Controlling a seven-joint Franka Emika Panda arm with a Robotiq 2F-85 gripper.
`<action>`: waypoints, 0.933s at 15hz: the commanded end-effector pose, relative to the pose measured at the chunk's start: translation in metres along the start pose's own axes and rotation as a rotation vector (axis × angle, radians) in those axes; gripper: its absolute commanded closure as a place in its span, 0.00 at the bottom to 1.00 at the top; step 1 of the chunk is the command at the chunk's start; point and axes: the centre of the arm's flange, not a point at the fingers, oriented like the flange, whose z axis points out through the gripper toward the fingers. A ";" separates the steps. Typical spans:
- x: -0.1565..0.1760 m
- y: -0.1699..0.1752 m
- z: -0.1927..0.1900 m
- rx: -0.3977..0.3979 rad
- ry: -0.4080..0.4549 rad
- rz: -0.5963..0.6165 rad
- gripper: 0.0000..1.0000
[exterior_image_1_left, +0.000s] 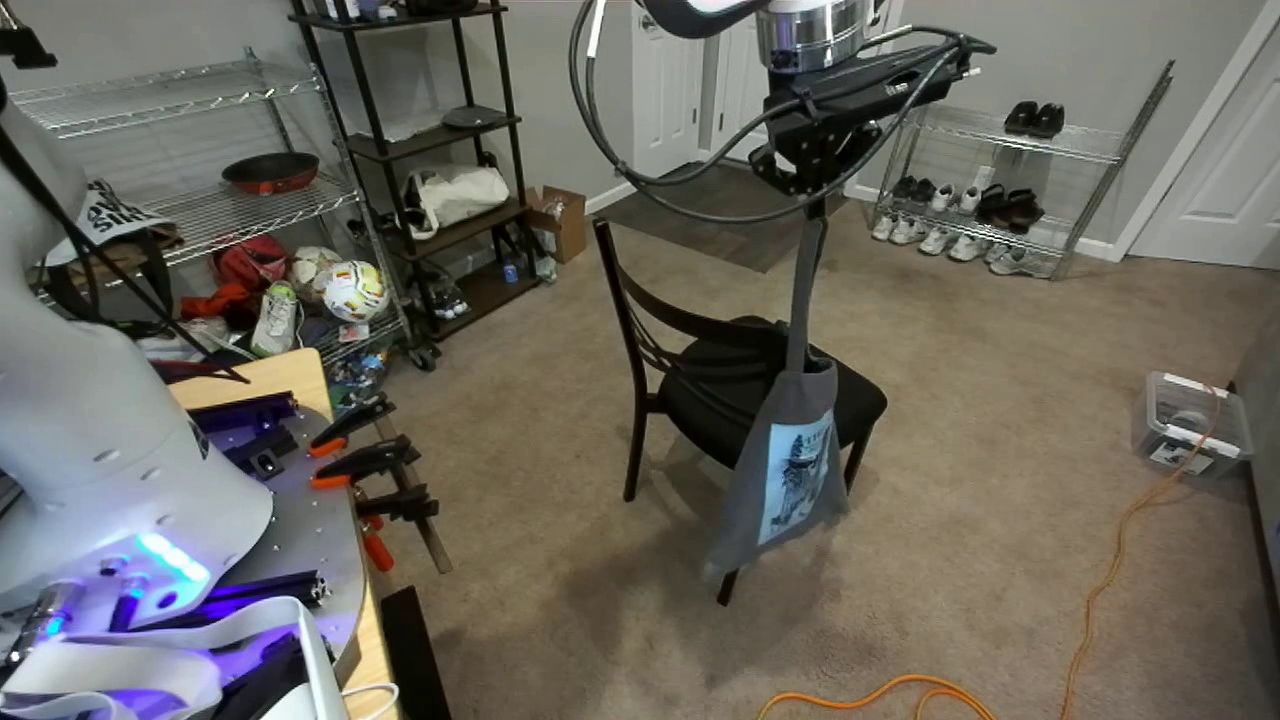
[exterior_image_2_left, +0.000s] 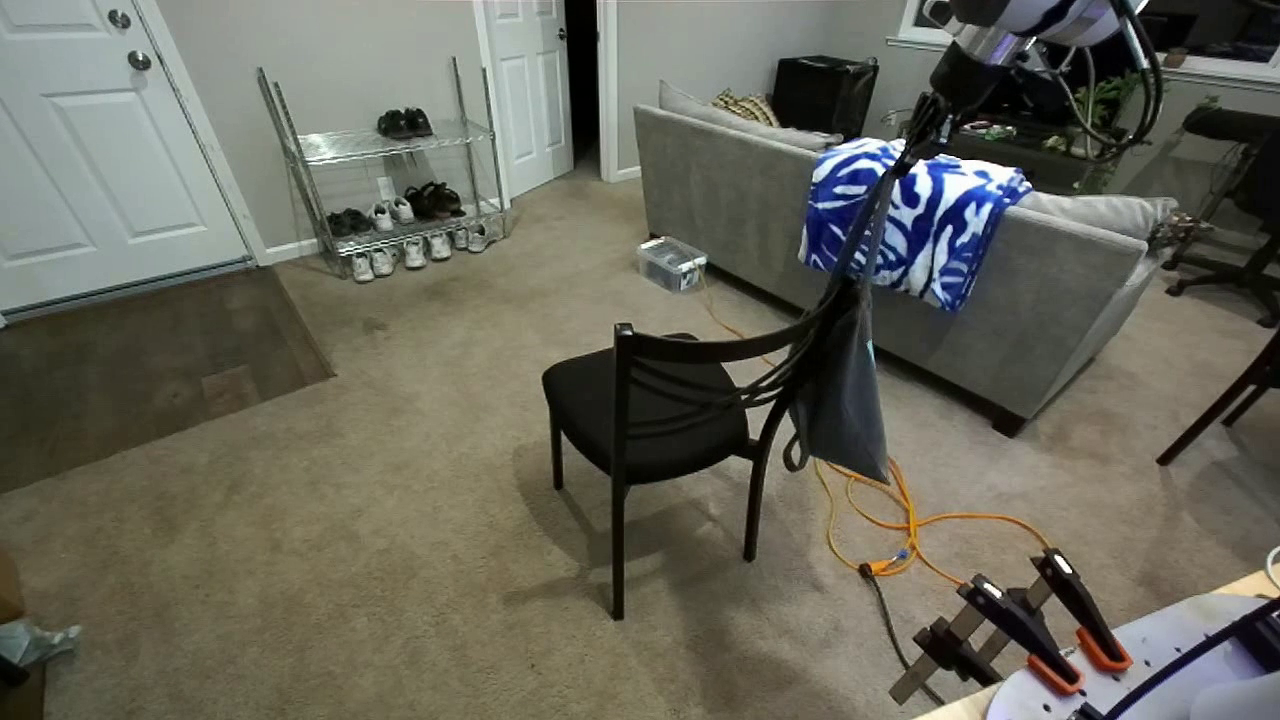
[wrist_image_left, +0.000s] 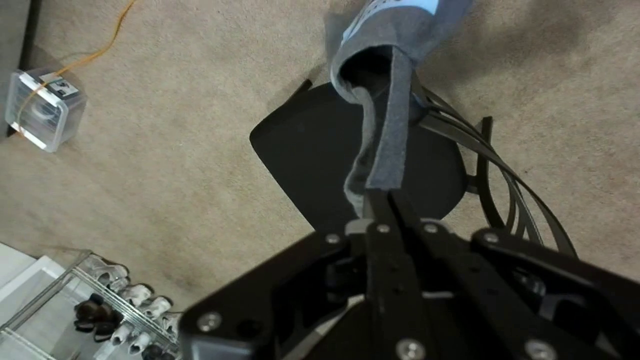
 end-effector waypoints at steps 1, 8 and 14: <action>0.007 -0.006 0.000 0.015 0.010 -0.025 0.99; 0.018 -0.016 0.013 0.038 0.003 -0.047 0.99; 0.017 -0.005 0.022 0.038 -0.007 -0.002 0.99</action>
